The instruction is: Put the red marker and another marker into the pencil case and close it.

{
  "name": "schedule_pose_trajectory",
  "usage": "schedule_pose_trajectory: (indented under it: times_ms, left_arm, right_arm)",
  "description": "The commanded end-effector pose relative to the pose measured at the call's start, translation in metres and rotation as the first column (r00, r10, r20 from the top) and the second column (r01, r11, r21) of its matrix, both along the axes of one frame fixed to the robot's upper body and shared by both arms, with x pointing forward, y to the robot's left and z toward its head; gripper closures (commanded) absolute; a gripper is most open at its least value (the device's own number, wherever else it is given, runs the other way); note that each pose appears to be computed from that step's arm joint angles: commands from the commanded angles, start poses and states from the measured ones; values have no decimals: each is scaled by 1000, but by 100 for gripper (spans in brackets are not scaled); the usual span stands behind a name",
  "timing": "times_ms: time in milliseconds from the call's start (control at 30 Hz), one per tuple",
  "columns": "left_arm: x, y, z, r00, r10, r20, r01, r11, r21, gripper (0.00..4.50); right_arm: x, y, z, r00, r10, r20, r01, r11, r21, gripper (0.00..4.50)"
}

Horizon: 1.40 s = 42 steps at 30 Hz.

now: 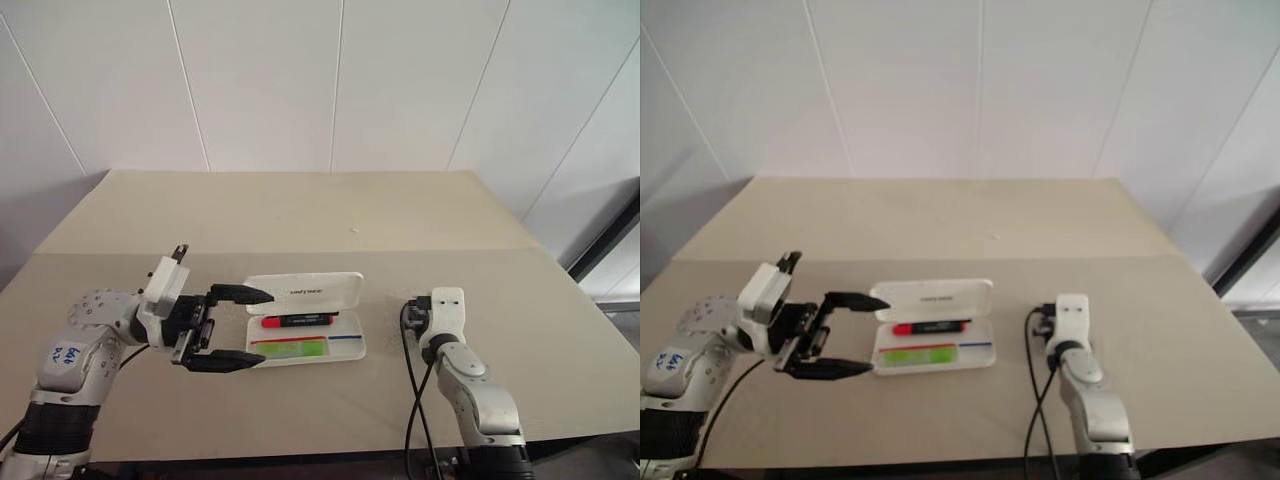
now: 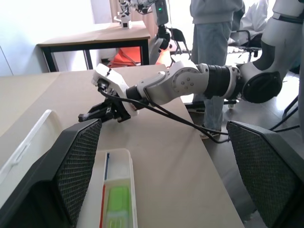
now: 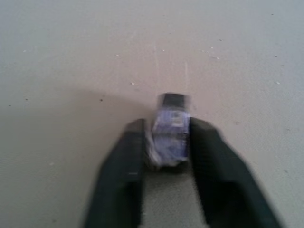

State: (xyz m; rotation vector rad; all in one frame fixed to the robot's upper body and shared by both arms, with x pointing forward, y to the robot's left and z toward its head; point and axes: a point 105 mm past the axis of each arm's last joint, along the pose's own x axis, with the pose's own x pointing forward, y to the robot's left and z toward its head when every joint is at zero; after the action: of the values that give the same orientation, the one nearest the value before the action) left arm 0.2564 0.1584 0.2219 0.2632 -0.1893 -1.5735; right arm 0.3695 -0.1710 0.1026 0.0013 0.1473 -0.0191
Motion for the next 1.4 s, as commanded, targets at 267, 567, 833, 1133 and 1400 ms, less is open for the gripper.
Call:
schedule_pose_trajectory:
  times_ms: [267, 567, 833, 1133, 1400]
  left_arm:
    - [-4, 5, 6, 1000, -19, 16, 20, 999, -33, 0]
    - [-9, 17, -2, 999, -38, -34, 36, 998, -59, 0]
    - [-13, 33, -14, 999, 7, -38, -9, 999, -50, 0]
    - [-13, 53, -20, 996, 86, -14, -86, 996, -25, 0]
    - [-16, 72, -19, 988, 154, -10, -154, 988, -3, 0]
  right_arm:
    - [-7, 2, 30, 972, 216, 88, -208, 973, -98, 334]
    - [-42, 42, 78, 680, 729, 76, -692, 672, -264, 334]
    - [-62, 85, 91, 305, 948, -87, -915, 266, -304, 334]
    - [-64, 102, 76, 71, 976, -204, -967, 16, -255, 334]
    - [-54, 101, 59, 33, 966, -255, -968, -33, -248, 334]
